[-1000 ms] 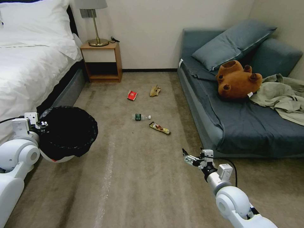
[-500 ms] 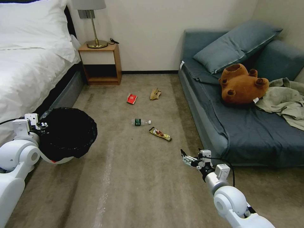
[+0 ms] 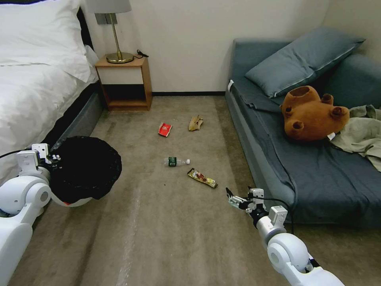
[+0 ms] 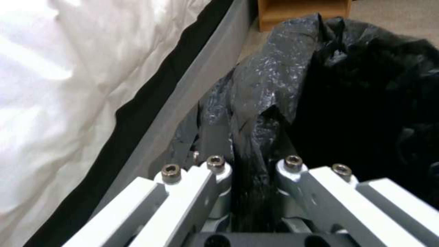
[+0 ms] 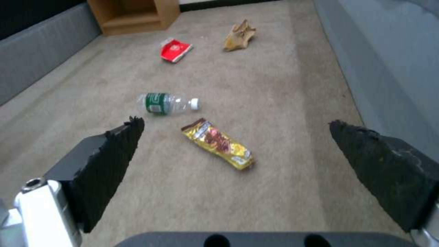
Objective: Pick up the trash bin, then pick up the garbage on the floor and place it into the trash bin.
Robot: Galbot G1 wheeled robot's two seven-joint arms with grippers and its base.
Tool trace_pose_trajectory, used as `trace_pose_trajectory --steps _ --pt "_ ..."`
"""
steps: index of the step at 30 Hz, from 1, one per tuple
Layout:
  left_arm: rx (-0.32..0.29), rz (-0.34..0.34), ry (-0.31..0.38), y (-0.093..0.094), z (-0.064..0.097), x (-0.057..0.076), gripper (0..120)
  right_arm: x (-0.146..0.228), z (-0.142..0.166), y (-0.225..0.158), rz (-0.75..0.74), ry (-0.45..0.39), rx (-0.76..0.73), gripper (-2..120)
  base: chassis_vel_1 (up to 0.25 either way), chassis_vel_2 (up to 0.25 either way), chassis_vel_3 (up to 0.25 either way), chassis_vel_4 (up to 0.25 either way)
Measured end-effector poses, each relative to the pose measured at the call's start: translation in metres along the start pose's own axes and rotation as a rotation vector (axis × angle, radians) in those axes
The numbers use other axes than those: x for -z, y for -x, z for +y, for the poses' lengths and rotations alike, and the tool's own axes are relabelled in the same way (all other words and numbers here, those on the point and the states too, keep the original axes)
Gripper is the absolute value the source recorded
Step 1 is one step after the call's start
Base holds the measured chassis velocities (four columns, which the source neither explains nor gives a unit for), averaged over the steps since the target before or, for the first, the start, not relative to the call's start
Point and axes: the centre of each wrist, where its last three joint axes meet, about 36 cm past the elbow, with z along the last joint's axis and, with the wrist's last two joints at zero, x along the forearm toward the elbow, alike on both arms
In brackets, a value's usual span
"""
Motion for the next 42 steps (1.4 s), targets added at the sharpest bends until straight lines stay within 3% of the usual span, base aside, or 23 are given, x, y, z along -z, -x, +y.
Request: trace_pose_trajectory --steps 10,42 --pt "-0.001 -0.006 0.007 -0.002 0.001 0.003 6 -0.002 0.002 -0.001 0.002 0.002 0.001 100 -0.133 0.138 0.131 -0.131" --pt "-0.017 0.01 0.003 -0.007 -0.006 -0.014 6 -0.011 0.009 -0.006 0.012 0.001 0.0 100 -0.145 0.142 0.145 -0.147"
